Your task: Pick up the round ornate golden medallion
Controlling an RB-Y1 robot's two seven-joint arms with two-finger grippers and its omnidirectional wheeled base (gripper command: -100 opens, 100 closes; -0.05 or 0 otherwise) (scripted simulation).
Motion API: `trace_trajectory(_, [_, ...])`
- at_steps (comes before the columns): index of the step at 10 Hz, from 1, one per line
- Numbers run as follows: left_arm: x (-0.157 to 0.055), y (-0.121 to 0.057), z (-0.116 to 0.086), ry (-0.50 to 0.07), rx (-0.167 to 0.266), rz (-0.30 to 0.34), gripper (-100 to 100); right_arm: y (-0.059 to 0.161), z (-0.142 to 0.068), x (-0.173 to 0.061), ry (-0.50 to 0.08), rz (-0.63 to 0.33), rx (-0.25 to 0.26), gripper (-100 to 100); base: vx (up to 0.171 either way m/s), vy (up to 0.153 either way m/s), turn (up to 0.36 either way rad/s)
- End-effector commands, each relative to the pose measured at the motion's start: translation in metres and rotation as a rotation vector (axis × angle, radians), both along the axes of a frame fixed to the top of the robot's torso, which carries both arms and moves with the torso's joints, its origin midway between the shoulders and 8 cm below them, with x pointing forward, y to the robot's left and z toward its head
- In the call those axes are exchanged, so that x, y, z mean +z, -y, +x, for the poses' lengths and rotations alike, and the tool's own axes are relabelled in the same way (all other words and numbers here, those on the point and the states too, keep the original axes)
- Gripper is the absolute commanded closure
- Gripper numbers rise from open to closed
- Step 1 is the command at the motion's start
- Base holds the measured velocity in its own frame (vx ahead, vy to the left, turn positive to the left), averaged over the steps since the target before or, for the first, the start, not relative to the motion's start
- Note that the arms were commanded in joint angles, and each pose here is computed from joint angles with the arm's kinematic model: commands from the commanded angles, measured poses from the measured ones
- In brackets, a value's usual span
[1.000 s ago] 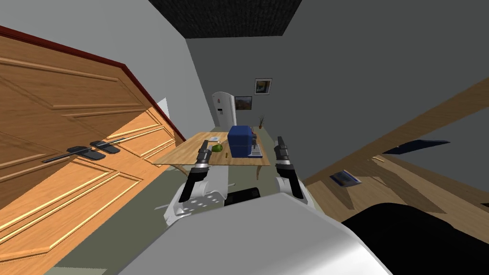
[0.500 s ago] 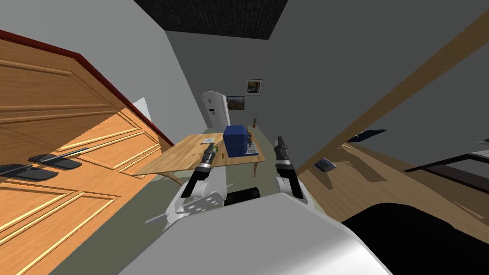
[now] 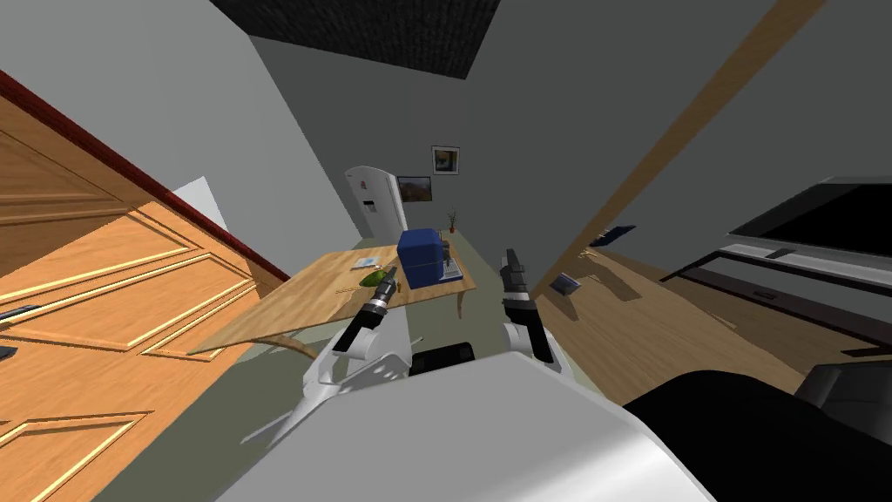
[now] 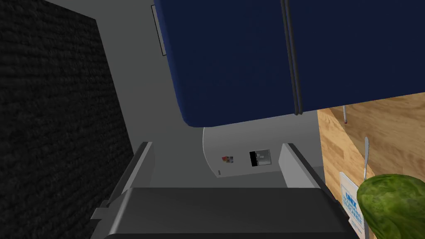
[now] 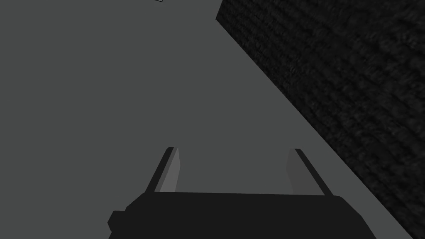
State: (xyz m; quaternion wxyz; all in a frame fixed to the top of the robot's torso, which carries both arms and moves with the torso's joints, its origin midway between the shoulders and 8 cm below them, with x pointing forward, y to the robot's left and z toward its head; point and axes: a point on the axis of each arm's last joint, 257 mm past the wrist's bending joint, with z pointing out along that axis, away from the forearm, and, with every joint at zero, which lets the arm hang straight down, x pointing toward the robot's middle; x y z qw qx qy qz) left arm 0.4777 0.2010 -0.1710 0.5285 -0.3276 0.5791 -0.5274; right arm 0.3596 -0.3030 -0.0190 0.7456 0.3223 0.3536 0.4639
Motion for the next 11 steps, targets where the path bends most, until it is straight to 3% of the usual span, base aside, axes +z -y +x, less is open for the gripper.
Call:
trace_trajectory(1, [-0.032, -0.001, -0.003, -0.092, -0.017, 0.029, -100, 0.000, 0.000, 0.000, 0.000, 0.000, 0.000, 0, -0.052, 0.067, -0.362])
trace_trajectory(3, [-0.073, -0.009, -0.005, -0.213, -0.032, 0.070, -100, 0.000, 0.000, 0.000, 0.000, 0.000, 0.000, 0, -0.071, 0.074, -0.414])
trace_trajectory(4, [-0.075, -0.010, -0.005, -0.219, -0.031, 0.074, -100, 0.000, 0.000, 0.000, 0.000, 0.000, 0.000, 0, -0.038, 0.022, -0.128])
trace_trajectory(6, [-0.118, -0.026, -0.011, -0.346, -0.036, 0.122, -100, 0.000, 0.000, 0.000, 0.000, 0.000, 0.000, 0, 0.006, 0.034, -0.215])
trace_trajectory(7, [-0.119, -0.026, -0.011, -0.349, -0.036, 0.125, -100, 0.000, 0.000, 0.000, 0.000, 0.000, 0.000, 0, -0.037, 0.031, -0.200])
trace_trajectory(8, [-0.140, -0.038, -0.017, -0.415, -0.034, 0.152, -100, 0.000, 0.000, 0.000, 0.000, 0.000, 0.000, 0, -0.005, 0.053, -0.361])
trace_trajectory(9, [-0.140, -0.038, -0.017, -0.415, -0.034, 0.152, -100, 0.000, 0.000, 0.000, 0.000, 0.000, 0.000, 0, -0.022, 0.016, -0.112])
trace_trajectory(10, [-0.161, -0.051, -0.023, -0.479, -0.028, 0.179, -100, 0.000, 0.000, 0.000, 0.000, 0.000, 0.000, 0, 0.004, 0.031, -0.228])
trace_trajectory(11, [-0.161, -0.051, -0.023, -0.481, -0.028, 0.180, -100, 0.000, 0.000, 0.000, 0.000, 0.000, 0.000, 0, -0.022, 0.016, -0.118])
